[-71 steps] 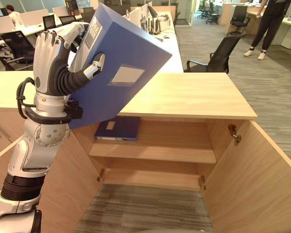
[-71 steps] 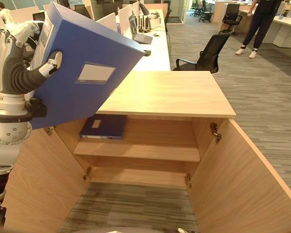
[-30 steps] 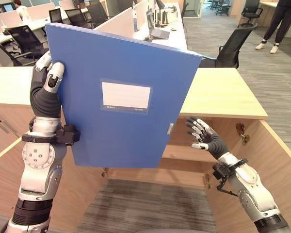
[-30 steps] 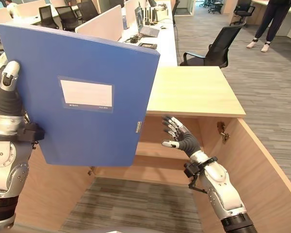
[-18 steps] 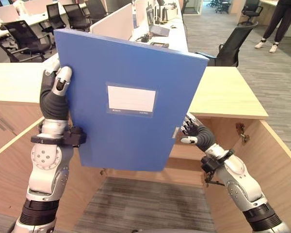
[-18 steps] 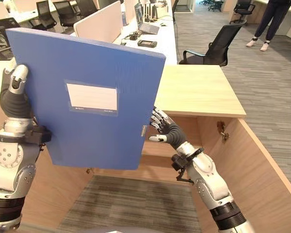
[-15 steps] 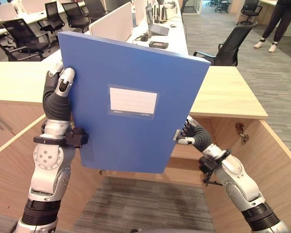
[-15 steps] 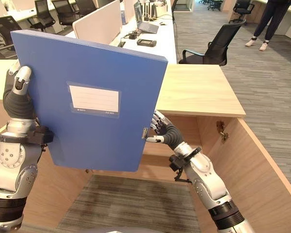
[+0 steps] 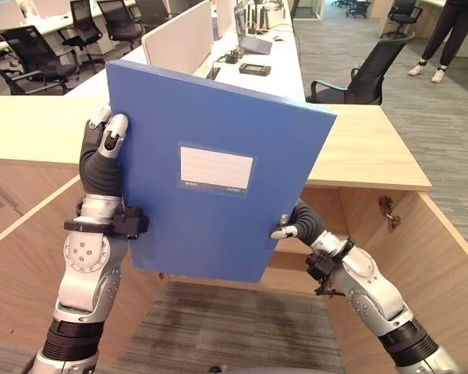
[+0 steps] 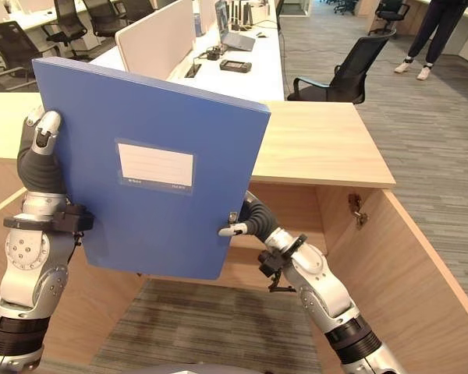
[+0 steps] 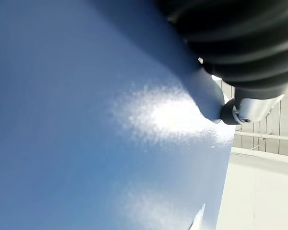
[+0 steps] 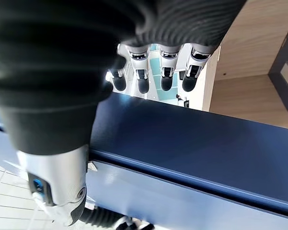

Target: Put the empty folder in the office cabinet

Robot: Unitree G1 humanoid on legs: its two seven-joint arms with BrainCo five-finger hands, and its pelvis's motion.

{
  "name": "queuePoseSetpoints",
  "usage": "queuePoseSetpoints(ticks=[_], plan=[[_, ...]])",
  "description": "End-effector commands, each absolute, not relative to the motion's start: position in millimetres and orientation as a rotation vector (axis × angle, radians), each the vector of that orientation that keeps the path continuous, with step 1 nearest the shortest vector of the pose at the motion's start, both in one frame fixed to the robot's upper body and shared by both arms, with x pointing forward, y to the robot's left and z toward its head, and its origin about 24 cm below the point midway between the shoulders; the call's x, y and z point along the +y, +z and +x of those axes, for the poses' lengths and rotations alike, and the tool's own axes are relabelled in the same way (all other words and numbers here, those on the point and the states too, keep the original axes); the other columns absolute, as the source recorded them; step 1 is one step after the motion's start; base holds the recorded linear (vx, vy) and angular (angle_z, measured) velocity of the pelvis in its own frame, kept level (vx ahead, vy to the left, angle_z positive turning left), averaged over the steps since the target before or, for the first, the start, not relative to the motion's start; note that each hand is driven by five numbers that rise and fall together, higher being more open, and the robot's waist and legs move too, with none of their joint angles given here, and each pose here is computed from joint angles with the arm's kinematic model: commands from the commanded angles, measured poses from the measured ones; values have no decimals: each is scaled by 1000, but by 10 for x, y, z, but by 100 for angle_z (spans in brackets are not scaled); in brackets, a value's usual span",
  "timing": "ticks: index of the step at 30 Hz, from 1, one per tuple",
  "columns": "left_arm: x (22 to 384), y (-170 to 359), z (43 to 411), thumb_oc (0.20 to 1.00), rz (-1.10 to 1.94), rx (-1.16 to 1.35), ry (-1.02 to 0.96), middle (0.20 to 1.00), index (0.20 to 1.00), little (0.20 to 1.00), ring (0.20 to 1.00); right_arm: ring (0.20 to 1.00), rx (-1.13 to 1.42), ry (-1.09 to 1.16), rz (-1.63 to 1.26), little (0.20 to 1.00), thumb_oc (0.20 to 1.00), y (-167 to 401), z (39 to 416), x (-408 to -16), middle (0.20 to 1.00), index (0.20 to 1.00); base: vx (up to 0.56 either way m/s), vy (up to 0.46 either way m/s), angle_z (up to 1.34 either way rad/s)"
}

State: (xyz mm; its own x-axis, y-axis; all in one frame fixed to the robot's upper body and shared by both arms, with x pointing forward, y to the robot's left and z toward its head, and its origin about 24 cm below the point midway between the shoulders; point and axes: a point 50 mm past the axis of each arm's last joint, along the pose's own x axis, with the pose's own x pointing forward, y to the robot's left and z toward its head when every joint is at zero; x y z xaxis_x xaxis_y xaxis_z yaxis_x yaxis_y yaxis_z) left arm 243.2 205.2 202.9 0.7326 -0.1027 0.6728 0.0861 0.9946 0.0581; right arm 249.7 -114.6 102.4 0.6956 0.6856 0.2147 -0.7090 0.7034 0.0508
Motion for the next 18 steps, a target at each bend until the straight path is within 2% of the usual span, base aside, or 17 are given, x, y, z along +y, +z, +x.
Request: queuePoseSetpoints(ticks=[1,12,14,15,18], plan=[[1949,2217,2480,200,57,-837,-158,200,200,200,200,1000,-409,908,233,1000,1000,1507,2497,-842,1000,1000,0,0,0],[1777,2172,2492,200,39,-826,-216,200,200,200,200,1000,-355,900,258,1000,1000,1398,2539,-737,1000,1000,0,0,0],[1759,2172,2486,200,35,-828,-224,200,200,200,200,413,-348,884,250,413,413,1373,2548,-743,413,413,0,0,0],[1751,2171,2483,200,31,-828,-227,200,200,200,200,200,-340,874,249,200,200,1355,2554,-748,200,200,0,0,0],[1746,2172,2482,200,24,-828,-221,200,200,200,200,200,-304,827,242,200,200,1259,2588,-772,200,200,0,0,0]])
